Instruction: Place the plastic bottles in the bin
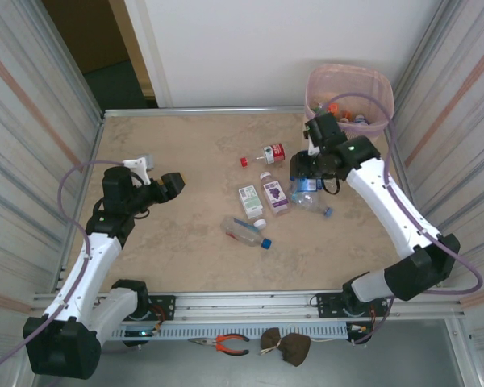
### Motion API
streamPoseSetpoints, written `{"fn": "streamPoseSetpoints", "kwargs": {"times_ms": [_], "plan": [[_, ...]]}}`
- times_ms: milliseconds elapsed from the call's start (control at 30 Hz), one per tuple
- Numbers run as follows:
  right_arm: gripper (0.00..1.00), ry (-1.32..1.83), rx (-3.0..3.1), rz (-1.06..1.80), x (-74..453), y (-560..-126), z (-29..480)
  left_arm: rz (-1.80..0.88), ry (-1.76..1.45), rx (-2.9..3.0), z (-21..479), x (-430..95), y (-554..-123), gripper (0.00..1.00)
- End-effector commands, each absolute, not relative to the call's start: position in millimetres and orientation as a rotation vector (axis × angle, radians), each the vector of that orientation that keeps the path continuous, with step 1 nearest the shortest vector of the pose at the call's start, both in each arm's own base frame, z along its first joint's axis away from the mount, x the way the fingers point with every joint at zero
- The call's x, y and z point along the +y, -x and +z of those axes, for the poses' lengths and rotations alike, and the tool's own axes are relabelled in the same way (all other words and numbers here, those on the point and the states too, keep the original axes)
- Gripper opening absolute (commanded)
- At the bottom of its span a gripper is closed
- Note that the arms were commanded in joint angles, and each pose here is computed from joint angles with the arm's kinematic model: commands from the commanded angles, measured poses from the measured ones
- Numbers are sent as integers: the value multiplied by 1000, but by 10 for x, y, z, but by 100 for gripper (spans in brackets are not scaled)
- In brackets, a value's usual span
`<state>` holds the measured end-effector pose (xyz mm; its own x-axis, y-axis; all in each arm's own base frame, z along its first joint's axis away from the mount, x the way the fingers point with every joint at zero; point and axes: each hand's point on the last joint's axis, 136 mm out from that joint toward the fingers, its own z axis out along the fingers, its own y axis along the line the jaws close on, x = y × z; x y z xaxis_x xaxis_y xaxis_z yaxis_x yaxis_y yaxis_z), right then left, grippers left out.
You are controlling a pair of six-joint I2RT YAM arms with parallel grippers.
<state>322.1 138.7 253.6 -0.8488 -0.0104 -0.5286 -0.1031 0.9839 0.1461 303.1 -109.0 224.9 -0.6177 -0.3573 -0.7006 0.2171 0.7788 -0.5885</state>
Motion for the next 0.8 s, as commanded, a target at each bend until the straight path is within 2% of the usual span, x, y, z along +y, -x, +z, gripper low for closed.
{"fn": "streamPoseSetpoints", "kwargs": {"times_ms": [0, 400, 633, 767], "plan": [[50, 190, 2464, 183, 1220, -3278, 2950, -817, 77, 2047, 2406, -1082, -3036, 75], [48, 387, 2048, 5, 755, -3924, 4187, -801, 82, 2033, 2458, -1053, -2990, 75], [45, 557, 1865, -161, 614, -4372, 4467, -798, 78, 2031, 2490, -1050, -2968, 75], [45, 654, 1786, -227, 554, -4655, 4445, -811, 86, 2024, 2513, -1058, -3000, 75]]}}
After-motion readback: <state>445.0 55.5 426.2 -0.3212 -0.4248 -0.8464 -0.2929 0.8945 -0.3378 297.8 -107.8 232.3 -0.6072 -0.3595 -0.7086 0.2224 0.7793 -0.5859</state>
